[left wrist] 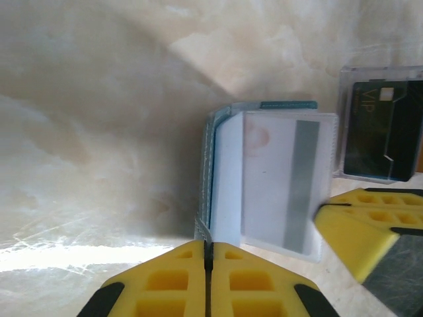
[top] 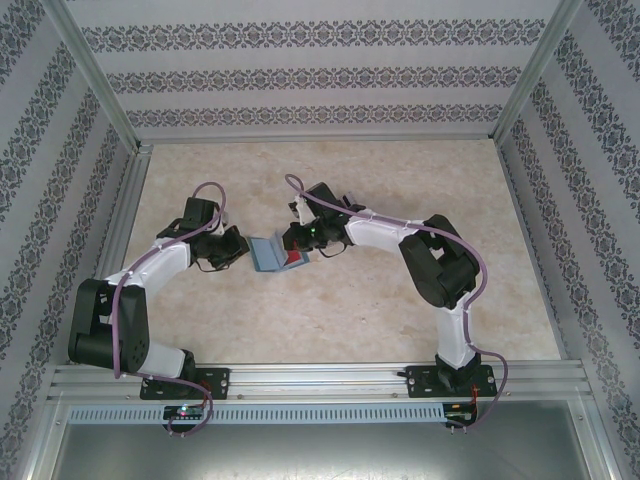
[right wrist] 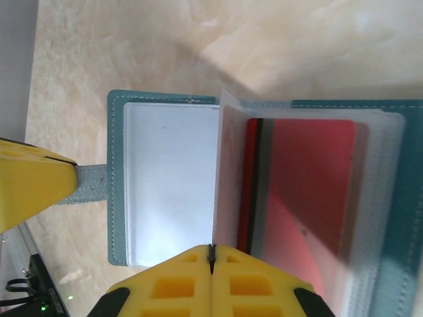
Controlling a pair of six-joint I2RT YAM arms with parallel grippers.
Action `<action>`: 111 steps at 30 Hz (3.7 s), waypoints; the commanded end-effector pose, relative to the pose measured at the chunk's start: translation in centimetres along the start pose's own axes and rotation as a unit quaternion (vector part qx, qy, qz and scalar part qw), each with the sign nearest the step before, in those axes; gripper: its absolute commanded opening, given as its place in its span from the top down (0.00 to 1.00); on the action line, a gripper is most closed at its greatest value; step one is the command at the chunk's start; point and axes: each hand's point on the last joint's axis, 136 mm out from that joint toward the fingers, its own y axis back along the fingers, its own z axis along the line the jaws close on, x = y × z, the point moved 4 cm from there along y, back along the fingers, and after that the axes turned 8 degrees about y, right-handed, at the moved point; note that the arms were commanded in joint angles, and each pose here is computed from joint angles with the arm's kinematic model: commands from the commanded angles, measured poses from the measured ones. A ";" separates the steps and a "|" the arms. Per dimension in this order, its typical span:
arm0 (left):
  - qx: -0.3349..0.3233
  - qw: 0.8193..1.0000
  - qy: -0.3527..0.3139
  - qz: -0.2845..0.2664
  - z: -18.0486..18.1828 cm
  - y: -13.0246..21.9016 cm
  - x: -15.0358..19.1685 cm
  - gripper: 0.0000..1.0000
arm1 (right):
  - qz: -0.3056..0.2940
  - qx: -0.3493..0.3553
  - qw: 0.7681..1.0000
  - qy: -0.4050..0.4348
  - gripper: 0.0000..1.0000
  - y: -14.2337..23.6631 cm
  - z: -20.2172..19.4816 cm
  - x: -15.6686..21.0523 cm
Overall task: Put the credit cards into the card holder
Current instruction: Place the card holder at the center of the table, then pick up the credit card from the storage box.
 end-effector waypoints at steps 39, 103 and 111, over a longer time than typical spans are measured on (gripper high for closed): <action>0.012 0.998 -0.039 -0.043 -3.5 3.8 -3.0 0.61 | -0.049 0.050 0.997 0.021 0.66 7.1 -0.8 -1.3; 0.114 0.982 -0.091 0.123 -16.2 -14.2 2.8 0.60 | -0.028 0.138 0.989 -0.045 0.55 13.1 -13.1 -5.5; 0.111 0.981 -0.089 0.132 -16.1 -15.2 3.2 0.60 | -0.023 0.133 0.990 -0.031 0.55 12.6 -11.8 -5.9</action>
